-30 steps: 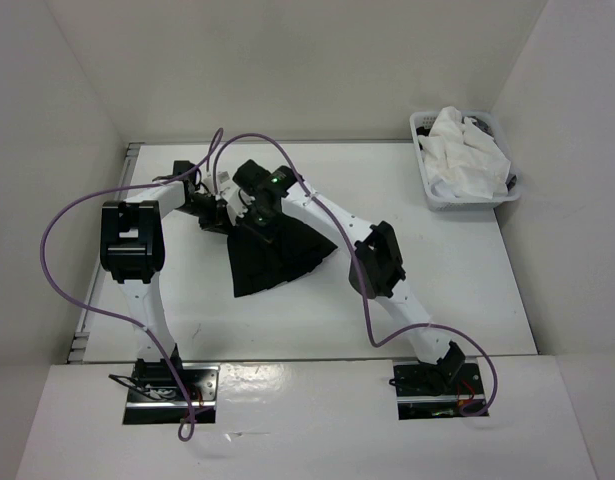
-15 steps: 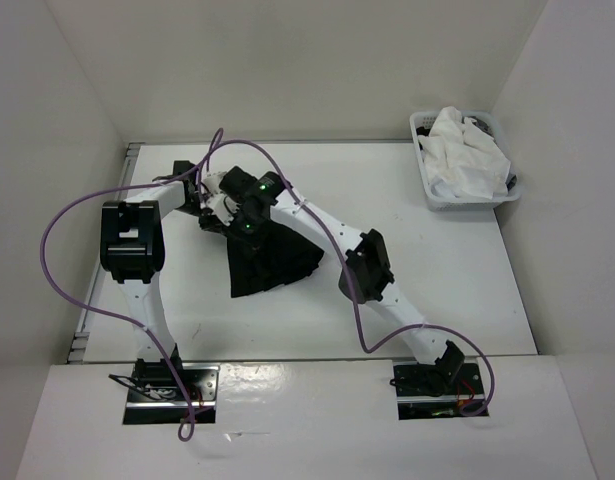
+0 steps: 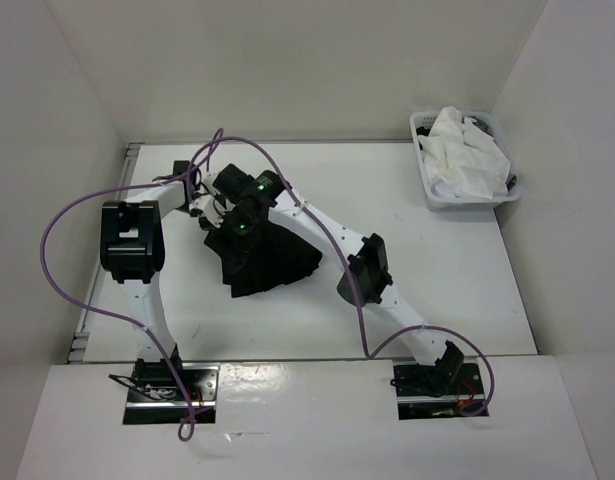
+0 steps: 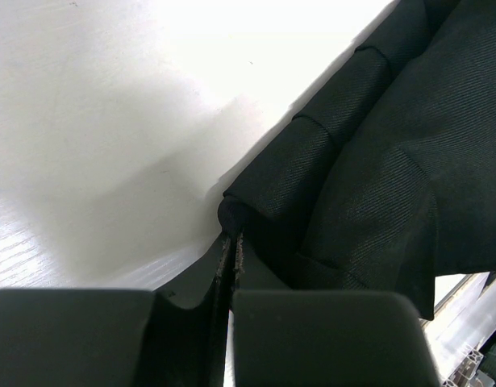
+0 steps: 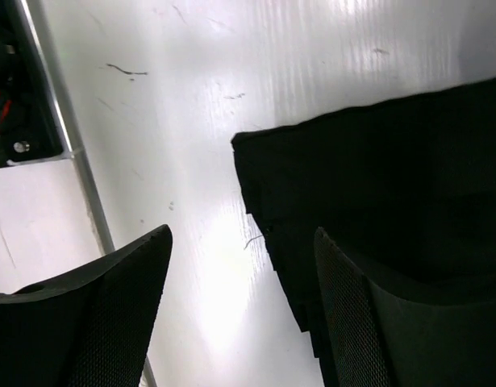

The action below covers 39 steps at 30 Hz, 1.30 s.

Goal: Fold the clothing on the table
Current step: Fold the skirt

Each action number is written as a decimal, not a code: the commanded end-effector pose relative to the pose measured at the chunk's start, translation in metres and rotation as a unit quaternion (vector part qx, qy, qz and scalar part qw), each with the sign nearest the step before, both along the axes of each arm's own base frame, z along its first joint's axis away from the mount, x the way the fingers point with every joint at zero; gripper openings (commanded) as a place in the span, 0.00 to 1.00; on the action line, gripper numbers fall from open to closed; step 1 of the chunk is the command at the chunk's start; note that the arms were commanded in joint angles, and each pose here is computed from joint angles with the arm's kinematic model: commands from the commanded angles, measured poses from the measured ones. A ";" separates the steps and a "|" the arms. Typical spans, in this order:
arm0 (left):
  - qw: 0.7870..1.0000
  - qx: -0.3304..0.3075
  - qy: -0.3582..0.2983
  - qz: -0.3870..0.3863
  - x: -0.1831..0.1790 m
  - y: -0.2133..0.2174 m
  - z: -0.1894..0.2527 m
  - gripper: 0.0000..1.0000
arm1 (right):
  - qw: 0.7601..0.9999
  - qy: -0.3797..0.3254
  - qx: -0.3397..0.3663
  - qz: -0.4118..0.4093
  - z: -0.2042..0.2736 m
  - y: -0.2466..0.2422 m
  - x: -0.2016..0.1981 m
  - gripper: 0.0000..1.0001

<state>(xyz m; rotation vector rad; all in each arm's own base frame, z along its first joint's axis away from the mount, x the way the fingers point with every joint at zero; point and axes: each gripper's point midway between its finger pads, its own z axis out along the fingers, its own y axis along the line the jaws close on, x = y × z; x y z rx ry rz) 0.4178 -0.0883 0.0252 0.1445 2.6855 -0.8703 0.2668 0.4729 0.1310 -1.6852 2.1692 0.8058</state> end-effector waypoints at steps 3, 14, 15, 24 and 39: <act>1.000 0.007 -0.012 0.002 0.005 0.005 0.013 0.01 | 0.996 -0.033 0.080 0.037 0.081 0.001 -0.017 0.78; 0.991 0.085 -0.071 0.078 -0.004 0.103 0.066 0.84 | 0.991 -0.083 0.029 -0.098 0.111 -0.136 0.057 0.79; 0.989 0.098 -0.068 0.086 -0.010 0.112 0.067 0.86 | 0.989 -0.092 0.026 -0.116 0.113 -0.151 0.062 0.79; 0.974 0.096 -0.180 0.101 -0.045 0.131 0.159 0.96 | 0.916 -0.133 -0.002 -0.379 0.101 -0.360 0.084 0.84; 0.944 -0.187 -0.196 -0.187 -0.103 -0.006 0.181 0.96 | 0.806 -0.169 0.062 -0.563 0.090 -0.478 0.009 0.94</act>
